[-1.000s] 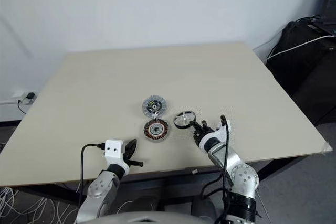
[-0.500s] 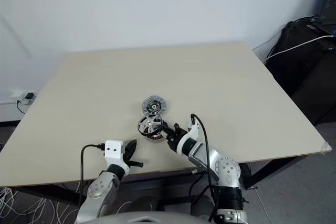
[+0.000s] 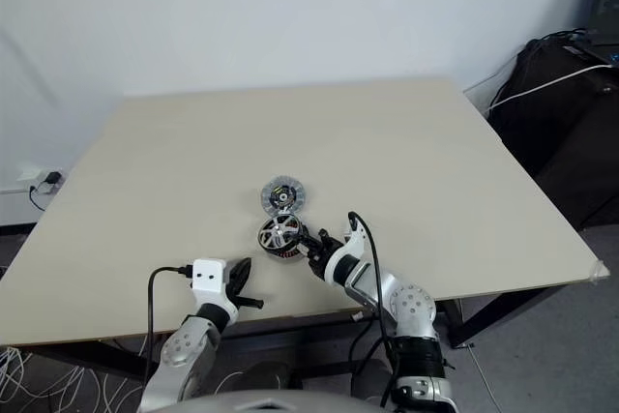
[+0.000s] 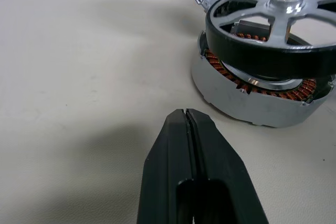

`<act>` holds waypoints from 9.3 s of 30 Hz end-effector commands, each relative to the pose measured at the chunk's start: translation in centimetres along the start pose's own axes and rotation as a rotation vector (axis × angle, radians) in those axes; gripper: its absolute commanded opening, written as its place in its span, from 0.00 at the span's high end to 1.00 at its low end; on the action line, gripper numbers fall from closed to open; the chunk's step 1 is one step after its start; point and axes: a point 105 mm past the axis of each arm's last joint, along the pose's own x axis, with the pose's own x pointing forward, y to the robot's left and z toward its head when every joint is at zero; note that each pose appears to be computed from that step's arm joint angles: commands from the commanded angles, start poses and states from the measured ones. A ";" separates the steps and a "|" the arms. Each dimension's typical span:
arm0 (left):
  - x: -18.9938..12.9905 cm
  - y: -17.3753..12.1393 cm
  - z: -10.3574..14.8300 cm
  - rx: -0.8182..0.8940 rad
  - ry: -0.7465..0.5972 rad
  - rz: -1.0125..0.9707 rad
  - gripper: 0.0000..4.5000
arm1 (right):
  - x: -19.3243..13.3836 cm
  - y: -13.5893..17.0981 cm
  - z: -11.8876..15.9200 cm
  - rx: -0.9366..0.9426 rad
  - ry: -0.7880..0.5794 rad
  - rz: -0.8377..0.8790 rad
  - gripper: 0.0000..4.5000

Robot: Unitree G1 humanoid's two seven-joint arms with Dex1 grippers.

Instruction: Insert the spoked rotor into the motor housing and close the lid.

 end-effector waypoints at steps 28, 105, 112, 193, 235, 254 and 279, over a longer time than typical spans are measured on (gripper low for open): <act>0.2 -0.3 1.4 0.010 -0.048 -0.013 0.99 | 1.4 1.8 0.8 -0.051 -0.014 0.083 0.49; 0.1 -1.4 0.8 -0.002 -0.071 -0.051 0.99 | 3.0 3.7 1.6 -2.462 1.025 0.279 0.42; 0.0 -1.3 0.8 -0.020 -0.078 -0.032 0.99 | 3.7 4.1 2.6 -2.617 1.198 0.289 0.92; 0.8 -2.0 0.6 -0.071 -0.071 -0.057 0.99 | -6.3 6.0 3.6 -1.528 0.812 -0.171 0.98; 0.5 -1.6 0.6 -0.063 -0.066 -0.051 0.99 | 3.6 14.4 -1.7 -1.304 0.349 0.242 0.53; 0.3 -1.7 0.4 -0.047 -0.049 -0.075 0.99 | -8.2 2.7 10.3 -1.910 0.060 -0.553 0.99; 0.4 -1.2 0.4 -0.037 -0.046 -0.072 0.99 | -3.8 3.5 1.9 -1.521 0.052 -0.071 0.99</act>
